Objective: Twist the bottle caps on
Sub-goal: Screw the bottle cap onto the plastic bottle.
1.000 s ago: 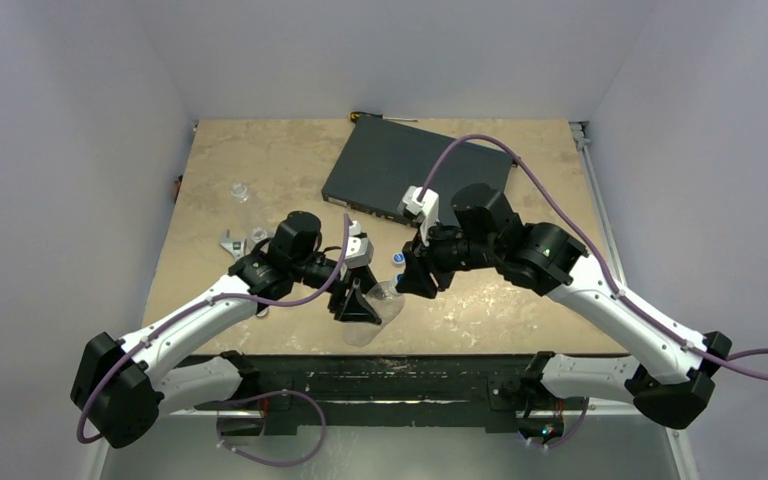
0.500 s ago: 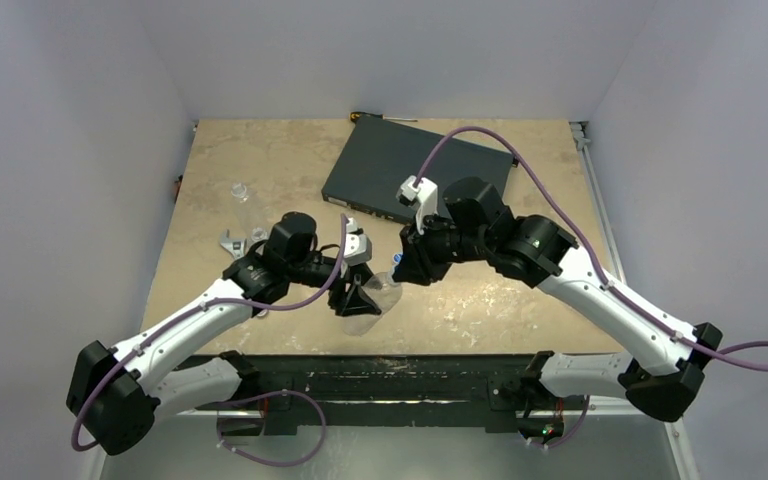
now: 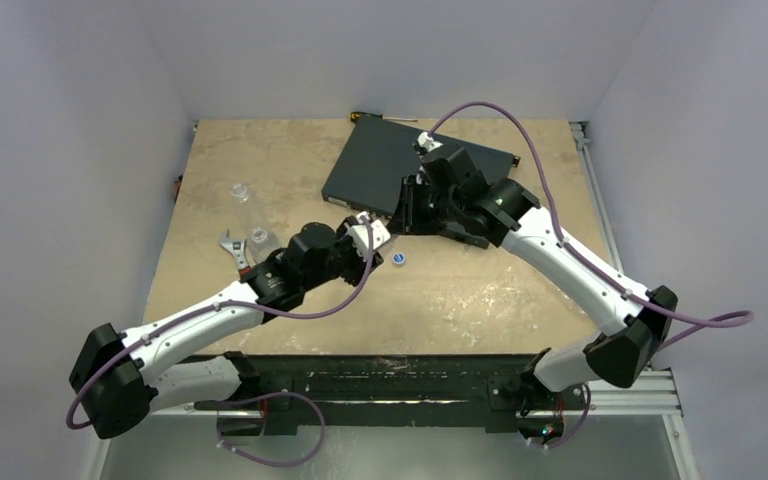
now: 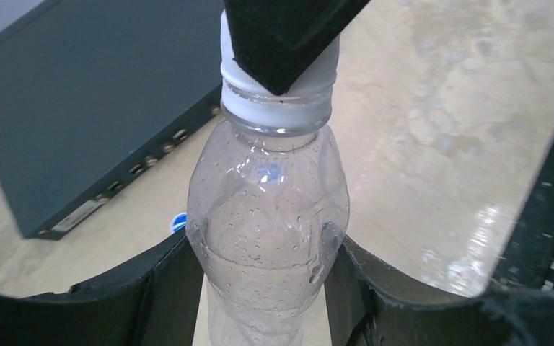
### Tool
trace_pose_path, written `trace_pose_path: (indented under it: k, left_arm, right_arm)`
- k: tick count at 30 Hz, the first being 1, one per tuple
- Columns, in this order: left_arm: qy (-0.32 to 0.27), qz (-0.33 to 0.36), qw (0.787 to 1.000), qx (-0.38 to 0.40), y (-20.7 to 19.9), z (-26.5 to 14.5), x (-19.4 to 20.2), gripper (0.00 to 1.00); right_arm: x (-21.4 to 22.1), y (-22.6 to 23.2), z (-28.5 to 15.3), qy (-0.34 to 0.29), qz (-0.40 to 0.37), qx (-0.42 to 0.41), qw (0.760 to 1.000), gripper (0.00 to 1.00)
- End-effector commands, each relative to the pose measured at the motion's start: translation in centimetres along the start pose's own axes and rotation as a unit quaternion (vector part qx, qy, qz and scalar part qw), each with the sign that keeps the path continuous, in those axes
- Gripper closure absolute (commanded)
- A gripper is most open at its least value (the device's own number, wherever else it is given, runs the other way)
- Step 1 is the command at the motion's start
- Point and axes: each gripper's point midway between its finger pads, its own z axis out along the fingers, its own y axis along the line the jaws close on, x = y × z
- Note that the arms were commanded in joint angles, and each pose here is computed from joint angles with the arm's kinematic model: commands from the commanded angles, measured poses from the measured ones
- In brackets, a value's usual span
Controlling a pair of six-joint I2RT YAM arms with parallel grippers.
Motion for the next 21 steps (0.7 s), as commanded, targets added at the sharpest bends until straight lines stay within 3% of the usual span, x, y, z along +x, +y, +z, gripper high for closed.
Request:
trace_pose_path:
  k: [1,8,11,18,21]
  left_arm:
    - [-0.216,0.043,0.959,-0.178,5.3,-1.7,-13.5,0.99]
    - [-0.206,0.043,0.959,-0.191,5.2,-1.0,-12.5,0.99]
    - [-0.184,0.045,0.968,-0.164,4.2,-0.8,-11.2,0.99]
    - [-0.104,0.028,0.993,-0.038,0.6,-0.7,-7.1,1.00]
    - [-0.089,0.005,0.995,0.034,-0.6,-1.1,-6.2,1.00]
  right_arm:
    - [3.6,1.3,3.2,0.096,0.093,0.003,0.991,0.99]
    - [2.7,2.3,5.2,0.103,0.146,0.003,0.984,0.95]
    - [0.4,2.7,4.0,0.067,0.146,-0.008,0.987,0.79]
    - [-5.2,1.8,-1.6,-0.038,0.119,-0.011,0.992,0.25]
    - [-6.2,1.1,-4.1,-0.075,0.099,-0.008,0.992,0.13]
